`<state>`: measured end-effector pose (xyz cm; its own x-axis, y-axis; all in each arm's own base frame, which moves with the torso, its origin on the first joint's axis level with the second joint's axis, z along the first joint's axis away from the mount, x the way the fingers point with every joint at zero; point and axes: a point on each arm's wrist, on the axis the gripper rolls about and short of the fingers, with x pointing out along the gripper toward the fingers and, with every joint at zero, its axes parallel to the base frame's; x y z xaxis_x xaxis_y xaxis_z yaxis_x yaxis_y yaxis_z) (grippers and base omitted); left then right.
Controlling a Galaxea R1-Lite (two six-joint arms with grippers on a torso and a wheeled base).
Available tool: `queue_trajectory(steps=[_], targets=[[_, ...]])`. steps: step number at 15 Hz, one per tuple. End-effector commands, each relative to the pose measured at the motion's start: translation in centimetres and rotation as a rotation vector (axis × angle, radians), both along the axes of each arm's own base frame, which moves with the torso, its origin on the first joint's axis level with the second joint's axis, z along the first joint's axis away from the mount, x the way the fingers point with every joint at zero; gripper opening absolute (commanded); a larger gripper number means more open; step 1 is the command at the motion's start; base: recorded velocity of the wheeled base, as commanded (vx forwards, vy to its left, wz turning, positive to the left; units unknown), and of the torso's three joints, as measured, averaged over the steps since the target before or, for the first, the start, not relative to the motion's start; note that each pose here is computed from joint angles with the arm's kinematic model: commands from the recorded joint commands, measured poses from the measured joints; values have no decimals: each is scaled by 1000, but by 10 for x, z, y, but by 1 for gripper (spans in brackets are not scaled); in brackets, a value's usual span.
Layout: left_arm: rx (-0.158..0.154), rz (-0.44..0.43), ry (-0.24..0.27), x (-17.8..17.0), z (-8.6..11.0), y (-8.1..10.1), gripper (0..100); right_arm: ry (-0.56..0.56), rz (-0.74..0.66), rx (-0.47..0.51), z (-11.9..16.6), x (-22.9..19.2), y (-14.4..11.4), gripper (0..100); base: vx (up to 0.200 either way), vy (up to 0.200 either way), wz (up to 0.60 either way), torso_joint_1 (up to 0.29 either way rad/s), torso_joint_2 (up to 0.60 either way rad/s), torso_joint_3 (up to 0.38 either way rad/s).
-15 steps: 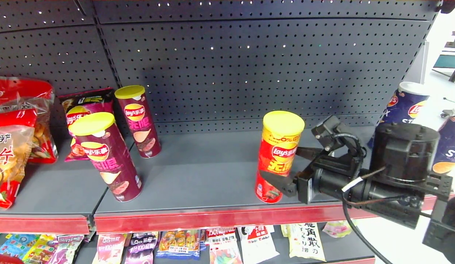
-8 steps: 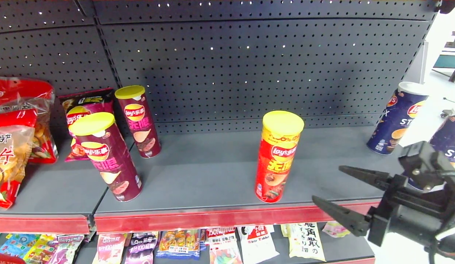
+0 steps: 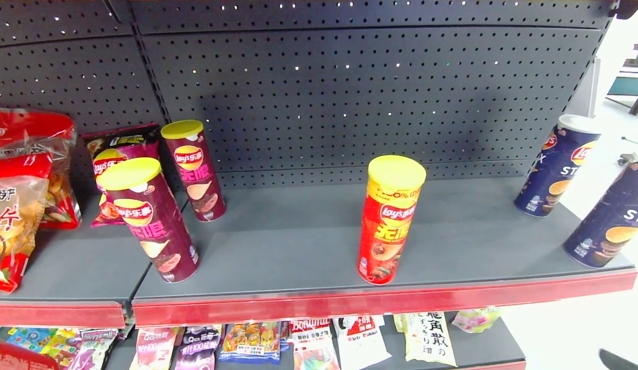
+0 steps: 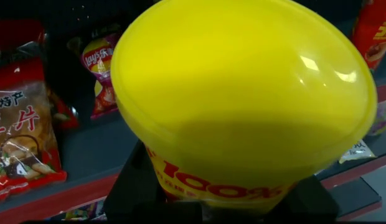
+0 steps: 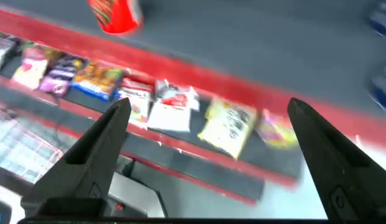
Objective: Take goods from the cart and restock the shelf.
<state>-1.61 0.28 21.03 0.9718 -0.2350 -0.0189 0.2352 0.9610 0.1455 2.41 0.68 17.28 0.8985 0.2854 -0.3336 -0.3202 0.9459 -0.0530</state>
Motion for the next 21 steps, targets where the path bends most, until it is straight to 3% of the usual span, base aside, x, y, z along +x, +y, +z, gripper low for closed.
queue_trajectory(steps=[1, 5, 7, 8, 13, 19, 21], targets=[[3, -8, 21, 3, -3, -1, 0, -210, -151, 19, -35, -83, -1, 100, 0, 0, 0, 0, 0, 0], [7, -37, 51, 10, -2, -3, 0, -198, -248, -8, -63, -79, -6, 100, 0, 0, 0, 0, 0, 0], [-11, -36, 56, 9, -4, -3, 0, -274, -270, -8, -87, -56, -6, 100, 0, 0, 0, 0, 0, 0], [-12, -36, 61, 9, -5, -3, 0, -320, -289, 14, -86, -54, -7, 100, 0, 0, 0, 0, 0, 0], [-22, -56, 70, 11, -4, -4, 0, -300, -325, 76, -88, -53, -7, 100, 0, 0, 0, 0, 0, 0], [-42, -51, 45, 14, -3, -4, 0, -358, -480, 40, -90, -50, -11, 100, 0, 0, 0, 0, 0, 0], [-41, -51, 47, 14, -3, -4, 0, -359, -462, 43, -90, -50, -10, 100, 0, 0, 0, 0, 0, 0]])
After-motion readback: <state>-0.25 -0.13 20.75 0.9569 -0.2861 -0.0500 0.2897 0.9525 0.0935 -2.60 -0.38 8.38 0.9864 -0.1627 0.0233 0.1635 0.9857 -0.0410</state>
